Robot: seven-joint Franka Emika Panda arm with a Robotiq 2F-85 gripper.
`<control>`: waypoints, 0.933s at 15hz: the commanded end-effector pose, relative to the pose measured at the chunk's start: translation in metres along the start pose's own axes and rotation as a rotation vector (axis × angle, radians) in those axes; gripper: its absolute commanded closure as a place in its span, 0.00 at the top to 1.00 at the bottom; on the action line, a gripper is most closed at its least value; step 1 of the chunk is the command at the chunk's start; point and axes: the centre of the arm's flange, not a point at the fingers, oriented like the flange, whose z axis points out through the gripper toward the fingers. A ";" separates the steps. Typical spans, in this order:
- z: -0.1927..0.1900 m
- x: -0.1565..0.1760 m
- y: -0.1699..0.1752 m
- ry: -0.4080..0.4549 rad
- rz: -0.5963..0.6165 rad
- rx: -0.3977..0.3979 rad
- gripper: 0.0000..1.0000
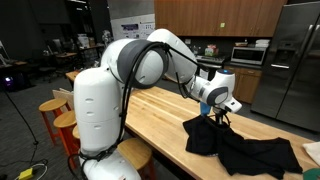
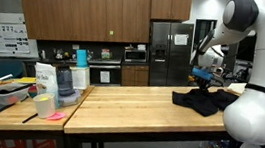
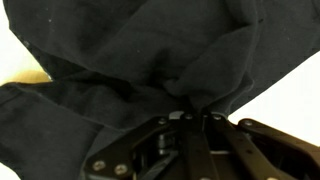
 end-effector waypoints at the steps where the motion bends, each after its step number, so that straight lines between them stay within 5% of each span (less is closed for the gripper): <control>1: -0.002 -0.001 -0.002 0.008 -0.008 -0.002 0.02; 10: -0.020 -0.029 -0.053 0.114 -0.292 -0.101 0.02; 14: -0.023 -0.054 -0.084 0.130 -0.403 -0.055 0.02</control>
